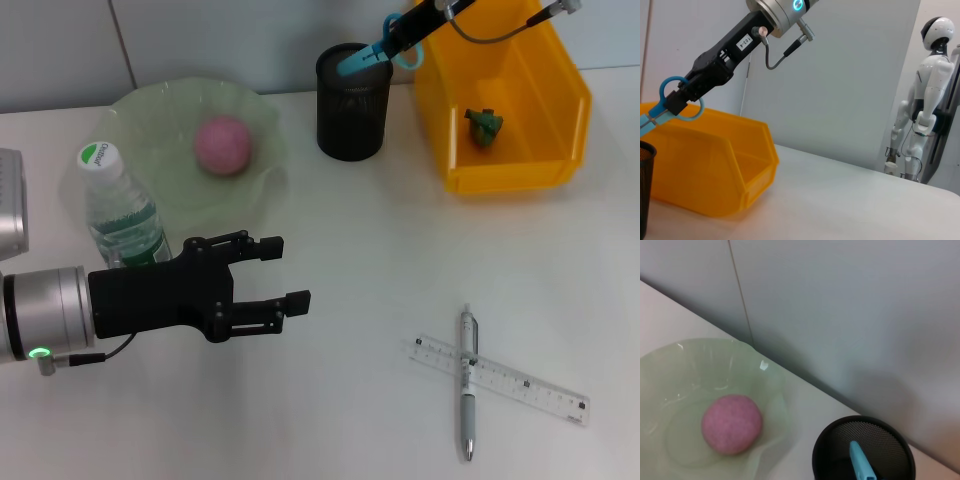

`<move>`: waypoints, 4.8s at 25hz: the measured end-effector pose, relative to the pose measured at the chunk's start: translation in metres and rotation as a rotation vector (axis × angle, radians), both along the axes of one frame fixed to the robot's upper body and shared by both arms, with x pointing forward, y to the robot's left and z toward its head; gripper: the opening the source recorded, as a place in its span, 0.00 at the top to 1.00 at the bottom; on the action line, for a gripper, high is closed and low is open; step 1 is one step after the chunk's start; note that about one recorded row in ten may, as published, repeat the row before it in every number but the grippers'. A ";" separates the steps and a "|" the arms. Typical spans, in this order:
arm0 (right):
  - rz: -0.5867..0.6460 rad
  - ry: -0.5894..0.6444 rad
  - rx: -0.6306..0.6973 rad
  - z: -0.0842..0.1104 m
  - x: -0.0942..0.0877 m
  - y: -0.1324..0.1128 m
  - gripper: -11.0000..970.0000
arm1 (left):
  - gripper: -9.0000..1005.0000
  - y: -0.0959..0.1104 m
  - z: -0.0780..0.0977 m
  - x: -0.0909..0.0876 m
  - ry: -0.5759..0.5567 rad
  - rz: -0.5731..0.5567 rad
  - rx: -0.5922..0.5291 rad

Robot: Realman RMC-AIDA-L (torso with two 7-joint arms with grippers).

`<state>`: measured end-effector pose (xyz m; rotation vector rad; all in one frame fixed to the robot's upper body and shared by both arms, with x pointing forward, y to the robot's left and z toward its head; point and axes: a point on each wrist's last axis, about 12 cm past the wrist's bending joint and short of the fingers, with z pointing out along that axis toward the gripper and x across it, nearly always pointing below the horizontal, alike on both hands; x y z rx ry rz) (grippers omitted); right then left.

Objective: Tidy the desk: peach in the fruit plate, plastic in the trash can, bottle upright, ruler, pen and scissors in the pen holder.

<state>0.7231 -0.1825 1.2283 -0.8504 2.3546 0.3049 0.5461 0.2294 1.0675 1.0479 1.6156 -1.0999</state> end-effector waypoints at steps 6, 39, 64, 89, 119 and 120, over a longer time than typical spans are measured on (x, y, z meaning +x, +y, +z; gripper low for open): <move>-0.005 -0.012 -0.002 -0.003 0.000 0.001 0.90 | 0.19 0.000 0.000 0.000 0.004 0.001 -0.001; -0.012 -0.051 -0.022 -0.019 0.000 0.012 0.90 | 0.20 0.003 0.000 -0.002 0.010 -0.001 -0.005; -0.040 -0.078 -0.009 -0.015 0.003 0.012 0.66 | 0.20 0.008 -0.003 -0.008 0.034 0.007 -0.022; -0.024 -0.139 0.266 -0.027 -0.053 -0.025 0.33 | 0.20 0.009 0.000 -0.008 0.039 -0.020 -0.018; 0.538 0.241 0.221 -0.035 -0.137 -0.063 0.33 | 0.20 0.021 -0.005 -0.017 0.098 -0.074 0.057; 0.538 0.241 0.221 -0.035 -0.137 -0.063 0.33 | 0.20 0.022 -0.005 -0.016 0.101 -0.076 0.066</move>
